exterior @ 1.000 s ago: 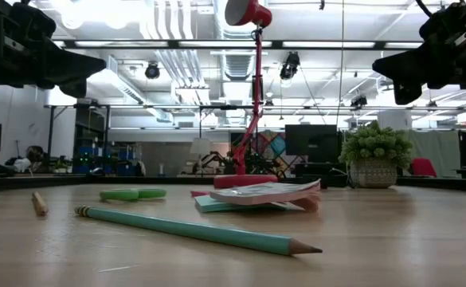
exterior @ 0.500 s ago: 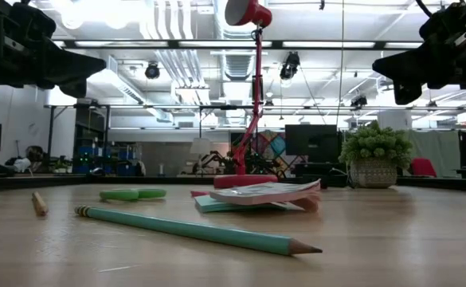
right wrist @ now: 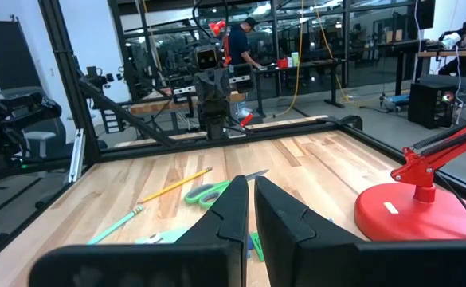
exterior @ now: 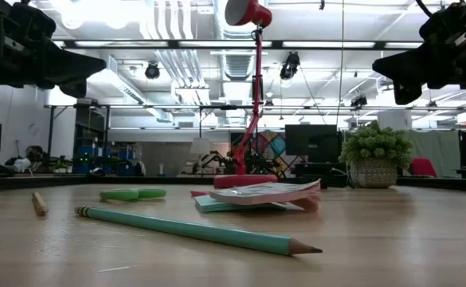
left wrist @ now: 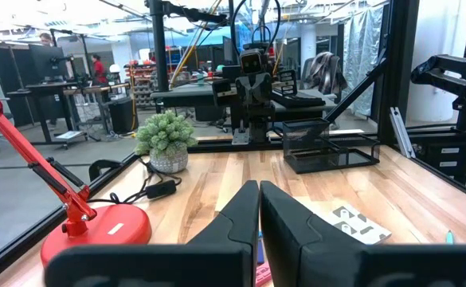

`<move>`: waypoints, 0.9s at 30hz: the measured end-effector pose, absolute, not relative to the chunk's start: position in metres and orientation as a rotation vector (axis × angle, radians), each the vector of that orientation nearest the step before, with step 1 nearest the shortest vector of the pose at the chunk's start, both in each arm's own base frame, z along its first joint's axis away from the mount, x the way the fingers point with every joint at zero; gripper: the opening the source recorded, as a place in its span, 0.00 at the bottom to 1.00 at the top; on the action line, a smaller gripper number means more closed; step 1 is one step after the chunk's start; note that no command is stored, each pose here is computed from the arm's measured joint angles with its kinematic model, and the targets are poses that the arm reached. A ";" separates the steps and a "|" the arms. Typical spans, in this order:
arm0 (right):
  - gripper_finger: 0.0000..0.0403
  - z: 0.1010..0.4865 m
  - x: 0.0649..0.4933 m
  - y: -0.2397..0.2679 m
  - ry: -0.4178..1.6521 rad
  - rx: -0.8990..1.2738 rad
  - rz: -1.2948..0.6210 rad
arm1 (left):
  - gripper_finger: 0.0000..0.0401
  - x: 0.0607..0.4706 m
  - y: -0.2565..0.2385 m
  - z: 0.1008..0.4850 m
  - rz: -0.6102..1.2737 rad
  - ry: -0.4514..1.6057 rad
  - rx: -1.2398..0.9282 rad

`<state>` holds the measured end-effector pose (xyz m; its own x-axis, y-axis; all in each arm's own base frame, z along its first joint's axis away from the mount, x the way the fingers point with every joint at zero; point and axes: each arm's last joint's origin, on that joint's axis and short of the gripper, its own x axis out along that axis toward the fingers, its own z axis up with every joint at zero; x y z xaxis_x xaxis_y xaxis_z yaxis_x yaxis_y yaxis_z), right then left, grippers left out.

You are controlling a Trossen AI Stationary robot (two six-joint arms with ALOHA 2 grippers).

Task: Pick and place office supplies into organizer

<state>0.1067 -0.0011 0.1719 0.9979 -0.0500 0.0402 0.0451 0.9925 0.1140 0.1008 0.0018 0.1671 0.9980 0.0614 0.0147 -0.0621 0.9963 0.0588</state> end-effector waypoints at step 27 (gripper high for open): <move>0.04 0.198 0.102 -0.001 -0.315 0.206 -0.019 | 0.00 0.101 0.002 0.167 0.062 -0.013 0.059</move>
